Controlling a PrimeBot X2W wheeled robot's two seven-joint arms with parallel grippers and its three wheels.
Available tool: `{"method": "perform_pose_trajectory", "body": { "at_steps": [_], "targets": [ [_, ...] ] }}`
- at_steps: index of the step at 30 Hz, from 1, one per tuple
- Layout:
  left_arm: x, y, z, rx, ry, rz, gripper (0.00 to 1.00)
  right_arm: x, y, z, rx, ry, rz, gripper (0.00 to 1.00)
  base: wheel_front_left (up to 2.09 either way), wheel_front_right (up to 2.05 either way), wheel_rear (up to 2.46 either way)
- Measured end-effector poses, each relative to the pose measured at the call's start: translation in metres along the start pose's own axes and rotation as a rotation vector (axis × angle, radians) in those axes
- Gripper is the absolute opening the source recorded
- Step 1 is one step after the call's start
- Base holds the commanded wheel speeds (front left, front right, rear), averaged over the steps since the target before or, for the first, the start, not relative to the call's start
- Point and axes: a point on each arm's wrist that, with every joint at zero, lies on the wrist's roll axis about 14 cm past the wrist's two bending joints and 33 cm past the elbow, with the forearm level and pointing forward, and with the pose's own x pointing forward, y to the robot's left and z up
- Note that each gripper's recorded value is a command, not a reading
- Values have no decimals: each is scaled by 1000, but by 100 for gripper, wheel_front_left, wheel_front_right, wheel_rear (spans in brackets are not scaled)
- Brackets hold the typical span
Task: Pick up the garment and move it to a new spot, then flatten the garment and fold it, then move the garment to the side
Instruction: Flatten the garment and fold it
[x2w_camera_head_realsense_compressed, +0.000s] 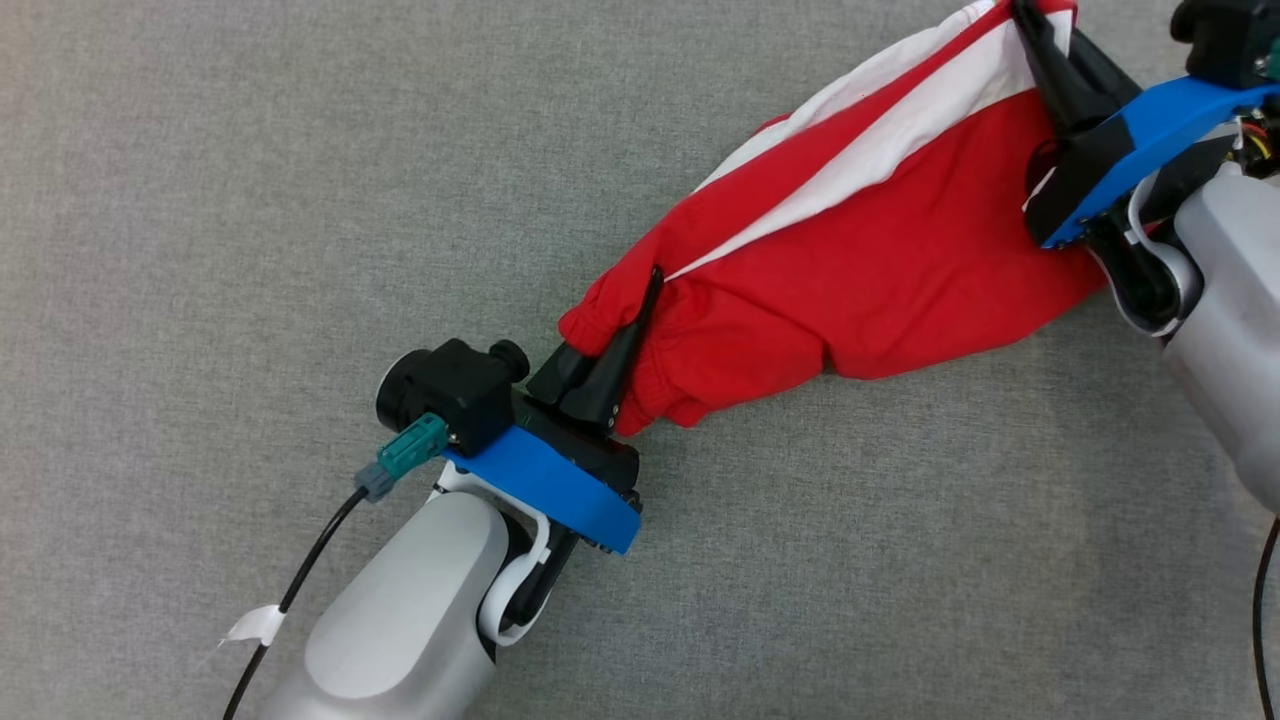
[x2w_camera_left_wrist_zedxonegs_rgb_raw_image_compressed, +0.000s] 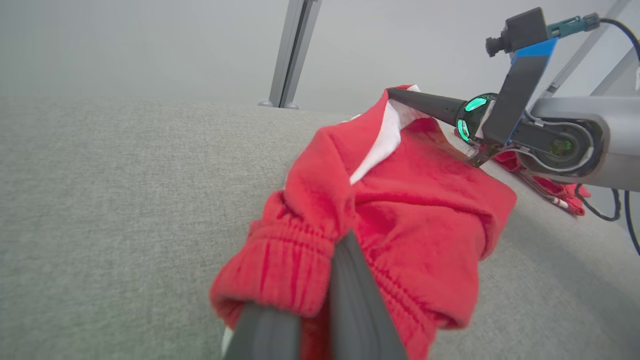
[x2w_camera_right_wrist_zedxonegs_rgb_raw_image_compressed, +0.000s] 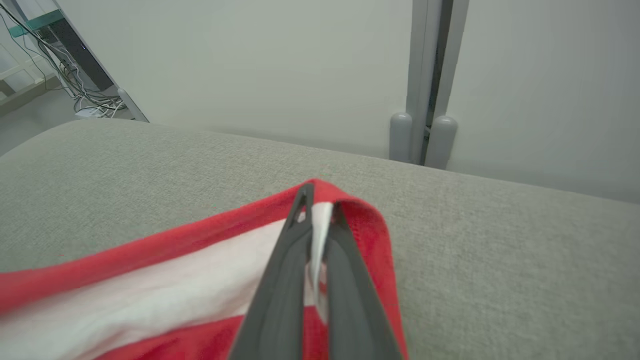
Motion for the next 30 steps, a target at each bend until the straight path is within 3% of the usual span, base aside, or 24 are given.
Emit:
{"method": "perform_pose_trajectory", "body": {
  "at_steps": [1,2,11,18,30],
  "targets": [
    [0,1,-1,2,4,3,81,2,2,-4,-4,12,4,91,0,0,0],
    [0,2,-2,7,6,6,100,3,5,-6,-9,18,11,100,0,0,0],
    [-14,-5,1,63,4,10,100,-14,-1,7,-47,25,-17,100,0,0,0],
    [-43,-2,-1,88,9,55,100,-40,-12,-6,-67,72,-53,100,0,0,0],
    [-85,48,61,195,-195,309,100,-59,-22,-28,-105,152,-87,100,0,0,0]
  ]
}}
